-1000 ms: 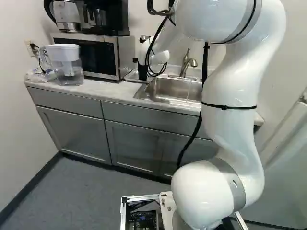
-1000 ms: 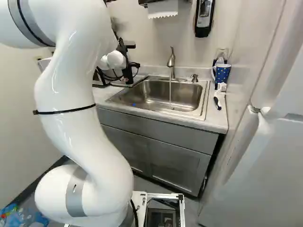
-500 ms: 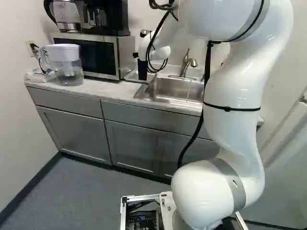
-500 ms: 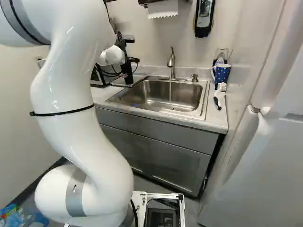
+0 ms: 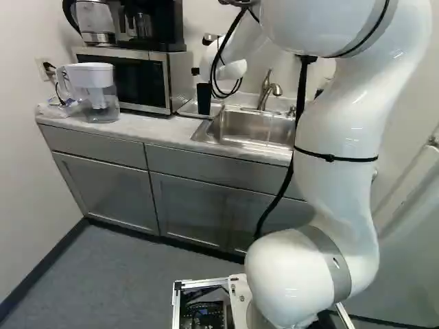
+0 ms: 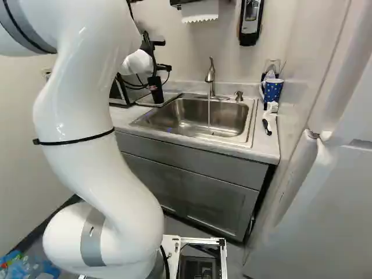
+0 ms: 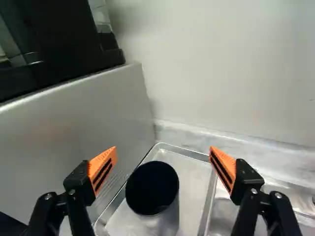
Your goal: Rinse the cup and place it in the tray
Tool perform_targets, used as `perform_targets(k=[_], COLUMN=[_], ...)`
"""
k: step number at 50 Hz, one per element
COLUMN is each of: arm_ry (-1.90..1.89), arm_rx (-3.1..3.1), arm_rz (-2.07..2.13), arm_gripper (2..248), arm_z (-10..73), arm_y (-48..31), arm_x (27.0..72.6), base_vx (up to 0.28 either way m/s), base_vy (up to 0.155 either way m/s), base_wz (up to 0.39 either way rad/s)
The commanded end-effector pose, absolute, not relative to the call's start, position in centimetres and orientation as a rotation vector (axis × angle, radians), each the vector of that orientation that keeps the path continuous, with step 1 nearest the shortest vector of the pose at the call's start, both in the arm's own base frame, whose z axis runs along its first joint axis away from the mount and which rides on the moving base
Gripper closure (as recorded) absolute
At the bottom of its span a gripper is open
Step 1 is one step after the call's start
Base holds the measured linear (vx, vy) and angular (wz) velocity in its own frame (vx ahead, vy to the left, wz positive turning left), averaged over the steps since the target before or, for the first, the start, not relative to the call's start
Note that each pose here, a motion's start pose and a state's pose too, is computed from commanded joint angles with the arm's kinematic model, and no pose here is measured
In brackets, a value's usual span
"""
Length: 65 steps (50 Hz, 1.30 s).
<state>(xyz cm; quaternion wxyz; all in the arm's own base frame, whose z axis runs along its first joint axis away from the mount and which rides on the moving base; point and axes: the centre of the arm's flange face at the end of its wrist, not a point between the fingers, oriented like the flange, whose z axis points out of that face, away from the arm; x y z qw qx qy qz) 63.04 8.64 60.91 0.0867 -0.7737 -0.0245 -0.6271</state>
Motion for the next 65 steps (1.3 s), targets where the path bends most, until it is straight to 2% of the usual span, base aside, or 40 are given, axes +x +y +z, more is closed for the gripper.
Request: perform_targets(k=[20,65], arm_ry=[-0.062,-0.057], arm_rx=[-2.287,-2.306], arm_rz=[-1.930,-2.066], arm_gripper=[3,3], arm_z=[63.2,67.6], arm_y=[6.5,-0.3], arm_x=[62.6,58.6], base_vx=[0.000,0.000], base_vy=[0.000,0.000], base_wz=[0.000,0.000])
